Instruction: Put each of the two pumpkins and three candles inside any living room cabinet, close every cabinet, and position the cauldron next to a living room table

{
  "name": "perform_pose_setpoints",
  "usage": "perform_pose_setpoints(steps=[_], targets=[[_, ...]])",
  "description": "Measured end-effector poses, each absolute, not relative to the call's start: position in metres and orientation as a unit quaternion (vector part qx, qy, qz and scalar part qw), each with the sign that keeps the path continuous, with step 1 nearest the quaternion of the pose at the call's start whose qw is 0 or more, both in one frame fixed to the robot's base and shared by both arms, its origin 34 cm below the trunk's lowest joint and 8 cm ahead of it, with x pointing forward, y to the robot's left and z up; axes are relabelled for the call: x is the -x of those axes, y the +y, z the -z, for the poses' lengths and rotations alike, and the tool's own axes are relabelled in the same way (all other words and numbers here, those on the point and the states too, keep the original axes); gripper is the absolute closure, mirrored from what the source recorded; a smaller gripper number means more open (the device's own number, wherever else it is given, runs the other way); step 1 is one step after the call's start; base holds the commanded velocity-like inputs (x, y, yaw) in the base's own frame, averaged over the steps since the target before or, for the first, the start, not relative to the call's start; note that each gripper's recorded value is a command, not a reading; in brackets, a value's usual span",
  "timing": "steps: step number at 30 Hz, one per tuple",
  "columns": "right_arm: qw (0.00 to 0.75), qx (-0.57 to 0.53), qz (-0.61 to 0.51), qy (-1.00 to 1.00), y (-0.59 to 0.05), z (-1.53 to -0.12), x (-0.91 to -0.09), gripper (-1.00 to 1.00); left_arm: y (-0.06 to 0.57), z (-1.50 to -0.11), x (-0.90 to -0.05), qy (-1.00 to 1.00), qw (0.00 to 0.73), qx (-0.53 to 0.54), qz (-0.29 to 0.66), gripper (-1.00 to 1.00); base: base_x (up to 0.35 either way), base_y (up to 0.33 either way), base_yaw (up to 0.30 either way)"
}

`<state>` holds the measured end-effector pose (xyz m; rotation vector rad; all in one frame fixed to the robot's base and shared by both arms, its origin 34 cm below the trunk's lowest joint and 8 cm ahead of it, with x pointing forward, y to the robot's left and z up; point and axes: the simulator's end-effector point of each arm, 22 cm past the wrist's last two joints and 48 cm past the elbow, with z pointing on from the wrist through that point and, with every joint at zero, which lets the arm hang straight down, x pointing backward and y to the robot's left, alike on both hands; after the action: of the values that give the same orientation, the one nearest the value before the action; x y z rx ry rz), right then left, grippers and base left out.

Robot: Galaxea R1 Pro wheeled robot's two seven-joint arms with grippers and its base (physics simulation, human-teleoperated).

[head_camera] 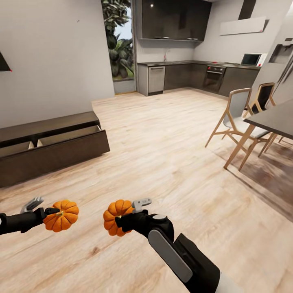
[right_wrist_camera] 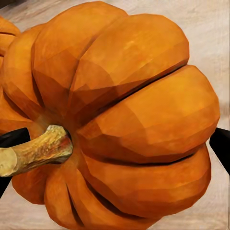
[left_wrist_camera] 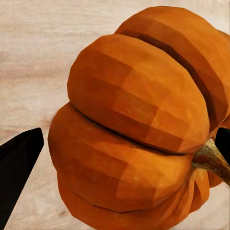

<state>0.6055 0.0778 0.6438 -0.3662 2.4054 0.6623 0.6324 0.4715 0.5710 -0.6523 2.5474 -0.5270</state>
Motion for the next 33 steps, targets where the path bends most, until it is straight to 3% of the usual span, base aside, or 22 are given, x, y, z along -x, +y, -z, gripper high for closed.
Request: perform_pose_setpoints(steps=[33], targets=[[0.297, 0.157, -0.239, 0.911, 0.085, -0.620, -0.599, 1.00, 0.471, -0.545, -0.627, 0.930, 0.204, 0.242, 0.186, 1.00, 0.264, 0.180, 0.148]])
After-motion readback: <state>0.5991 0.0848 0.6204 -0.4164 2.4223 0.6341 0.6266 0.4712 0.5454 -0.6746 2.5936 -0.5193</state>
